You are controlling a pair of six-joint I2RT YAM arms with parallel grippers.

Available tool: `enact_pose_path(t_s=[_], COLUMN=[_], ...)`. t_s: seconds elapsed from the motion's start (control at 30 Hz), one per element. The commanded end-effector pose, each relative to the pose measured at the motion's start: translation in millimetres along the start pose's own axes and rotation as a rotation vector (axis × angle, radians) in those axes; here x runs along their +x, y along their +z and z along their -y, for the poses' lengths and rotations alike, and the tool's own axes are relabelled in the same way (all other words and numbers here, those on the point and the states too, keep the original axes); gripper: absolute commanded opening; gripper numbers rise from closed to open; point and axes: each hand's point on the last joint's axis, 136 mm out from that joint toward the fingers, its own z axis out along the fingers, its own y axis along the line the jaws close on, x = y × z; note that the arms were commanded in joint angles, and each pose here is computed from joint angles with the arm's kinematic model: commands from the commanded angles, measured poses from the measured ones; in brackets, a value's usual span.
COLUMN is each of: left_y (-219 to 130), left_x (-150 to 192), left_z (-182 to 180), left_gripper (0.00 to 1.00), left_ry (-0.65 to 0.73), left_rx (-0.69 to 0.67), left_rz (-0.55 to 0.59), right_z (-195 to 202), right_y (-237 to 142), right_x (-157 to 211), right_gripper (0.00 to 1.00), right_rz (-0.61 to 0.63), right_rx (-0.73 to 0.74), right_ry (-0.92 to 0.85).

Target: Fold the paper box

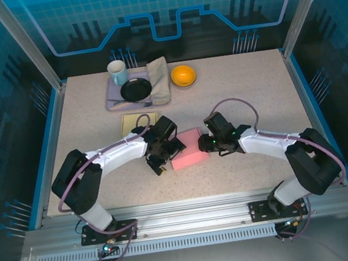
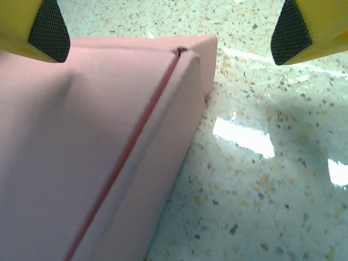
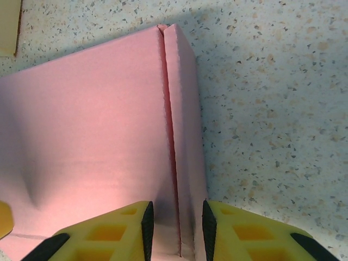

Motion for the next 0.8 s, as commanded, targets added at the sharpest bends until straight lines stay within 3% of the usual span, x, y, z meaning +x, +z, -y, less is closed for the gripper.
enact_pose_path(t_s=[0.0, 0.77], left_y=[-4, 19], left_x=[3, -6], left_z=[7, 13], left_gripper=[0.99, 0.94], left_ry=[0.000, -0.039], left_rx=[0.060, 0.110], left_rz=[0.026, 0.052], right_z=[2, 4], right_y=[-3, -6], right_x=[10, 11], right_gripper=[0.32, 0.32], right_rz=[-0.016, -0.007], right_rx=[0.018, 0.019], right_ry=[0.000, 0.001])
